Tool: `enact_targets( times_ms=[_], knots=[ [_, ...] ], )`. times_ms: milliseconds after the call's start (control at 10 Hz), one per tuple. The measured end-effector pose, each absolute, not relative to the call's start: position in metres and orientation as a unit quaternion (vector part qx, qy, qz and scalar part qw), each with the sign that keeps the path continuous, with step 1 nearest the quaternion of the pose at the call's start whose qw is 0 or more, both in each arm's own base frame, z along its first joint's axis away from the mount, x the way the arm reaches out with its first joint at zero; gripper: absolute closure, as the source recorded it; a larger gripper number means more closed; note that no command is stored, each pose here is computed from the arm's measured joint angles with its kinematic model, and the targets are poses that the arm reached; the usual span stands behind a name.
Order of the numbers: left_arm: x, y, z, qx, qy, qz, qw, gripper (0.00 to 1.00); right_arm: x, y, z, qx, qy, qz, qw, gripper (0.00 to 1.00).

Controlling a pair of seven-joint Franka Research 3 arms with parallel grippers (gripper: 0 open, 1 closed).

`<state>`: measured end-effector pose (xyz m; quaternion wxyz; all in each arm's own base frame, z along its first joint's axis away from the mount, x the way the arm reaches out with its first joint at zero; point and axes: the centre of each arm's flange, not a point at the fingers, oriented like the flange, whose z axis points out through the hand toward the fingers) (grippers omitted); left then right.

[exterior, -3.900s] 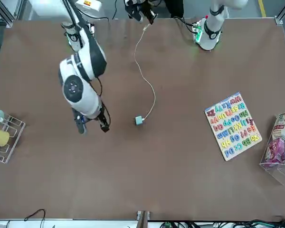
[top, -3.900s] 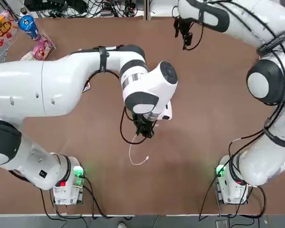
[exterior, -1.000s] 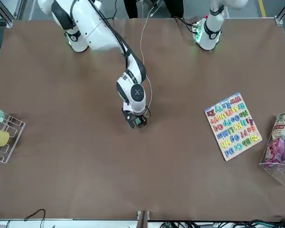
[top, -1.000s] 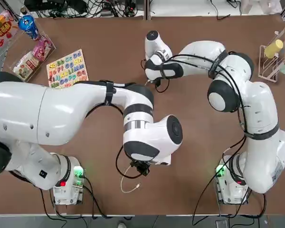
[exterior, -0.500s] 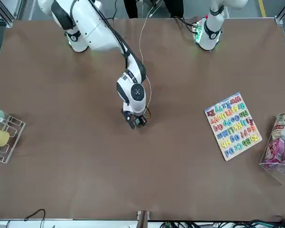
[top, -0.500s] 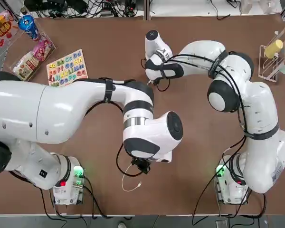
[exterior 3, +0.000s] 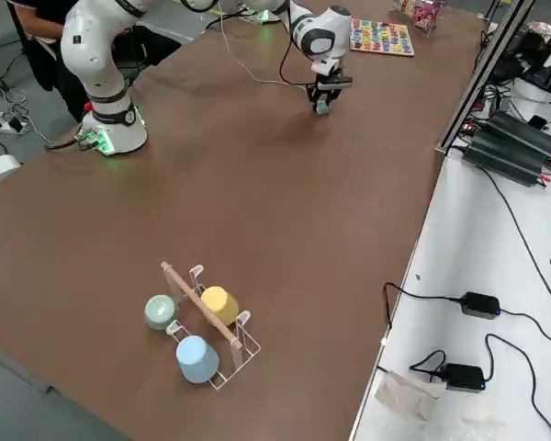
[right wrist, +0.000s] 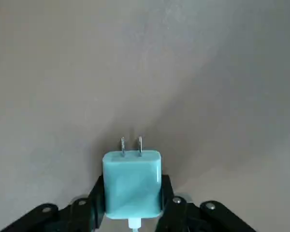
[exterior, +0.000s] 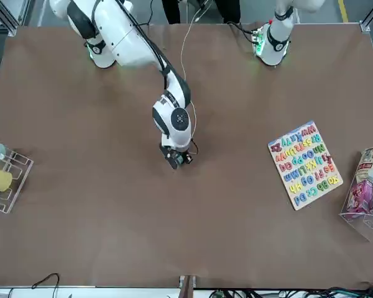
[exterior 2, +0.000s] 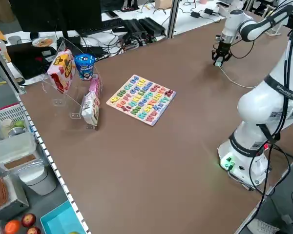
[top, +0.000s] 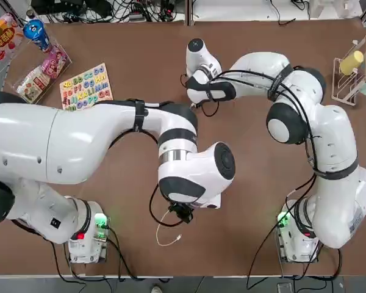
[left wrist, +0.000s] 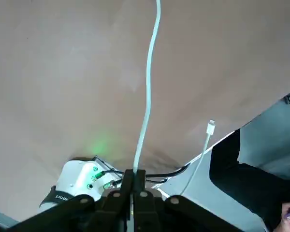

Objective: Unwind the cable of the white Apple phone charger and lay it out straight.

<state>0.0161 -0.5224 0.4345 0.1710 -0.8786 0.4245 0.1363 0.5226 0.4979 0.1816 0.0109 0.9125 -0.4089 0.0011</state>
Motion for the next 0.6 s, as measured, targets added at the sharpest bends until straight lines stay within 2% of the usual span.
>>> enact_targets(
  times_ms=[300, 600],
  knots=[
    [0.016, -0.522, 0.436, -0.878, 0.424, 0.138, 0.174, 0.96, 0.536, 0.491, 0.19, 0.943, -0.331, 0.016, 0.007, 0.52],
    [0.016, -0.522, 0.437, -0.878, 0.425, 0.137, 0.173, 0.96, 0.578, 0.467, 0.223, 0.967, -0.252, 0.04, -0.013, 0.52]
  ],
)
